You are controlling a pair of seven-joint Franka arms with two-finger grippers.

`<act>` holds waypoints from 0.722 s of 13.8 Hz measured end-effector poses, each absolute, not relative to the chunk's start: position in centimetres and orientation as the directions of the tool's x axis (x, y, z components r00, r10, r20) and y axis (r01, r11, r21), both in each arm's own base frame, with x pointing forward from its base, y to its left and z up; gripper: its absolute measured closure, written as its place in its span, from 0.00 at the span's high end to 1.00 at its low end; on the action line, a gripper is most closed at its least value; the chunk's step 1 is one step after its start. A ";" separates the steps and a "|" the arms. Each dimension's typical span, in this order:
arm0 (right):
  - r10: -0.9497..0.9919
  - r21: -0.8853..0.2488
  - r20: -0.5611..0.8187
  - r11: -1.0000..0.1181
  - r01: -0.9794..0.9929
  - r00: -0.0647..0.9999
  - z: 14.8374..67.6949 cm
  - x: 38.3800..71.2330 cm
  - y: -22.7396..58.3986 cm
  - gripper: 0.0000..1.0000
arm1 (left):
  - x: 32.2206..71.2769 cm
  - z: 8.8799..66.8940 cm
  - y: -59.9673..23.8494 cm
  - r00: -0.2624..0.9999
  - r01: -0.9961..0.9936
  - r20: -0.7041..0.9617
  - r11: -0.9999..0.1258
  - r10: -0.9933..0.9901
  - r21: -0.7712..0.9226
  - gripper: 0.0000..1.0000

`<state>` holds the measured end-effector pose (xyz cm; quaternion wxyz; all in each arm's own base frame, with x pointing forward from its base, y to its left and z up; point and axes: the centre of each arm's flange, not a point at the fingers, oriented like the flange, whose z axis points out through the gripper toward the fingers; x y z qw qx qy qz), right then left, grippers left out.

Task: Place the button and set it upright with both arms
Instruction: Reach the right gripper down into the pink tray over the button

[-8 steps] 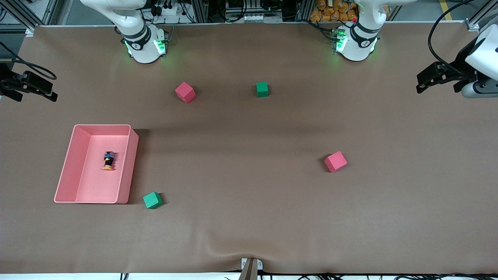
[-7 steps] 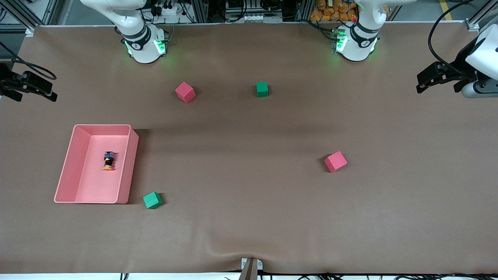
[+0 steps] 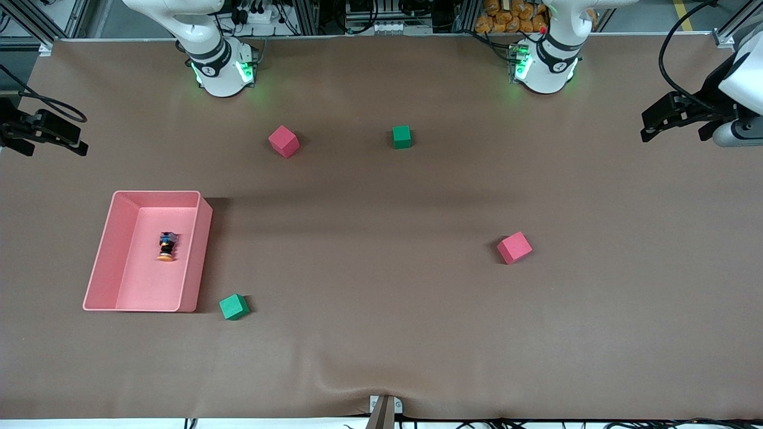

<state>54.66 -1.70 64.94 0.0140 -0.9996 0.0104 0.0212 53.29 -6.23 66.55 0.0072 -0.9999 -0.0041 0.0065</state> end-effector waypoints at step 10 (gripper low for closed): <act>-0.023 -0.028 -0.167 -0.999 -0.028 0.986 57.8 58.1 -2.0 1.00 | 53.5 66.4 -6.2 1.000 0.009 -0.016 -1.000 0.009 -0.014 1.00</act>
